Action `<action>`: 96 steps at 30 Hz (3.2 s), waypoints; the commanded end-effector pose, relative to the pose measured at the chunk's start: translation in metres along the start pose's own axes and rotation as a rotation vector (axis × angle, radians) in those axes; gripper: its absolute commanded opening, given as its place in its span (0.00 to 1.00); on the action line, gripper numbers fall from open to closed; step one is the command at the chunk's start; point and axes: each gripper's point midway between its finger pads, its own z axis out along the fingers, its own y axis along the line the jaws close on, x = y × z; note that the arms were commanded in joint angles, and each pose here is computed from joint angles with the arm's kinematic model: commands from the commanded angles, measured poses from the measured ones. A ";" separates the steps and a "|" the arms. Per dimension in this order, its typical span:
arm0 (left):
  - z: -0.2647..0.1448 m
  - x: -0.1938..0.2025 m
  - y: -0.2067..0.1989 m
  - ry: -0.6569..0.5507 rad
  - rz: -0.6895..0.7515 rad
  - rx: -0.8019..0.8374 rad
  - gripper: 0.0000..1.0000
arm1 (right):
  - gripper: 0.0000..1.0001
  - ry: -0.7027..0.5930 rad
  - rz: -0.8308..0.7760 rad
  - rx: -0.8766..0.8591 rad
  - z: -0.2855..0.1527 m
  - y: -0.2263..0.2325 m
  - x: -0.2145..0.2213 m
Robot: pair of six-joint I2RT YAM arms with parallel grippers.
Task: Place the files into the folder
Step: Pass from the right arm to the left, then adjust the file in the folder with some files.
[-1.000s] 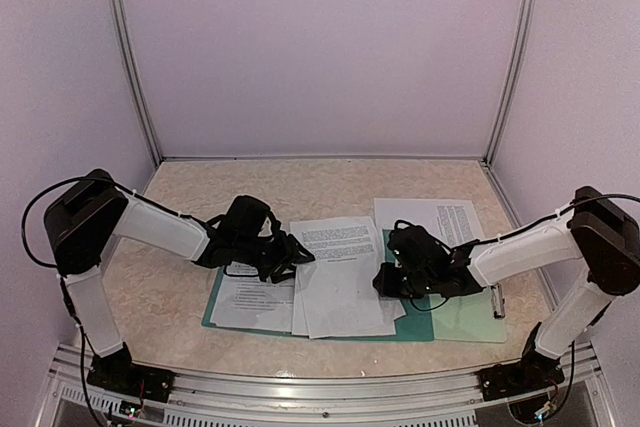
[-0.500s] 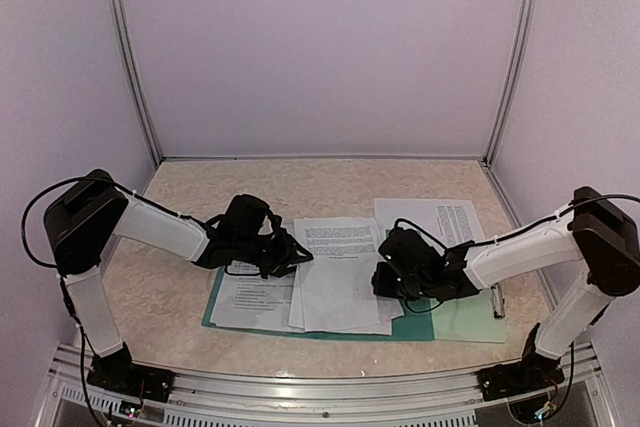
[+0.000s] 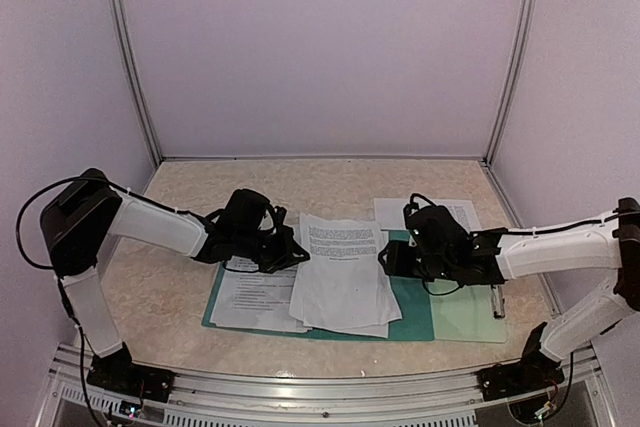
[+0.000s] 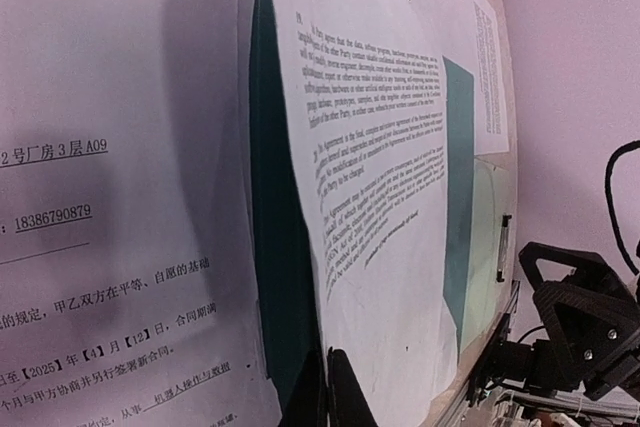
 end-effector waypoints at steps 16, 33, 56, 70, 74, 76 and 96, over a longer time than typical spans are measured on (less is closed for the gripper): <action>-0.062 0.027 0.014 0.119 0.189 -0.137 0.00 | 0.74 0.150 -0.056 -0.211 0.032 -0.002 0.015; -0.042 0.034 0.049 0.158 0.090 -0.250 0.38 | 0.64 0.212 -0.016 -0.298 0.050 0.018 0.032; -0.041 0.030 0.044 0.155 0.078 -0.230 0.54 | 0.54 0.181 0.029 -0.293 0.064 0.023 0.029; -0.028 -0.013 0.038 0.092 0.170 -0.283 0.55 | 0.54 0.159 -0.007 -0.288 0.073 0.031 0.015; -0.026 -0.008 0.045 0.125 0.158 -0.302 0.54 | 0.50 0.156 -0.004 -0.267 0.074 0.025 0.013; -0.028 -0.002 0.047 0.135 0.145 -0.303 0.54 | 0.48 0.151 -0.005 -0.257 0.074 0.023 0.012; -0.071 0.048 0.058 0.176 0.065 -0.356 0.55 | 0.24 0.125 -0.002 -0.224 0.070 0.009 -0.004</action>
